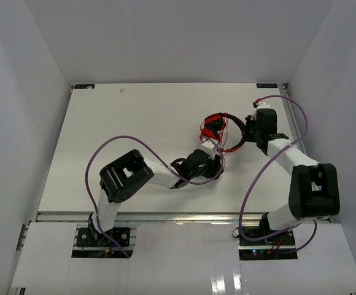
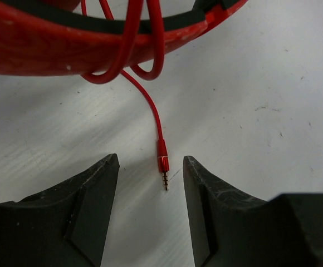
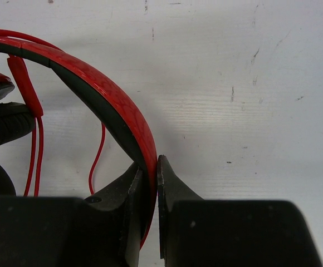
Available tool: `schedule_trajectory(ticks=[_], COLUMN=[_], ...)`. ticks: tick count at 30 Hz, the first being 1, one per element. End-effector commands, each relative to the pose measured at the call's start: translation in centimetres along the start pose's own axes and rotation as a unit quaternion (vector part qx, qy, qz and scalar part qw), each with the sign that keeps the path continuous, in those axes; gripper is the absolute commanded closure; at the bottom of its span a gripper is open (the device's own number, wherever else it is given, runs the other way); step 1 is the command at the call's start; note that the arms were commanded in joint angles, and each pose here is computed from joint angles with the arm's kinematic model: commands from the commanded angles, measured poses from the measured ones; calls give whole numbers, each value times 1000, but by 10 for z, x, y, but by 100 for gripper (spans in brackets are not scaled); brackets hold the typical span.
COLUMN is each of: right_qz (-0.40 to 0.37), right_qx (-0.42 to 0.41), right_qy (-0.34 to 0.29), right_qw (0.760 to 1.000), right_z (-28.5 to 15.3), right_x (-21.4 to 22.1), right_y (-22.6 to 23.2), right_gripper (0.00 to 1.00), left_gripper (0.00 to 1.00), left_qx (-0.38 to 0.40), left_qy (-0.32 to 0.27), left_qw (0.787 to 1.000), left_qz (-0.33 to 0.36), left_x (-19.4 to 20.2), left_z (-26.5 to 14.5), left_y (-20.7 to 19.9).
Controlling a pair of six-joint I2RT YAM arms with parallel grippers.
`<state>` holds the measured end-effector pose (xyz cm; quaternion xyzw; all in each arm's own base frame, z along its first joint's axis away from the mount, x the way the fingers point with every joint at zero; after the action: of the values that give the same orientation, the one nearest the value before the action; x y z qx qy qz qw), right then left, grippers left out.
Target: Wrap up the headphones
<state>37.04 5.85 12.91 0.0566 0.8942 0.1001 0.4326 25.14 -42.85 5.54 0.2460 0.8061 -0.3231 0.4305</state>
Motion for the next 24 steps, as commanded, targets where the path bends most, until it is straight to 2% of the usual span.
schedule_trajectory(ticks=[1,24], right_qz=[18,18], right_qx=[-30,-28], right_qy=[-62,-62], right_qw=[997,997], right_z=[-11,-14], right_x=[-31,-29], right_y=[13,11], right_gripper=[92,92], left_gripper=[41,56], left_qx=[-41,-91], left_qy=[-4,-1], left_qw=[999,992], left_qz=[32,93], left_x=[-2,22], left_z=[6,23], left_y=[2,-21])
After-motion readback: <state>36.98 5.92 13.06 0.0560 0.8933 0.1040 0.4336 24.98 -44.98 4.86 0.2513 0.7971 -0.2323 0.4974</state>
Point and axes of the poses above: each gripper's point midway between its finger pads, its own z axis out along the fingers, its own y axis along the line the jaws close on, x = y × z, the point moved 4 cm from there along -z, back along the fingers, and after that the axes turned 5 degrees about z, right-handed, at the moved point
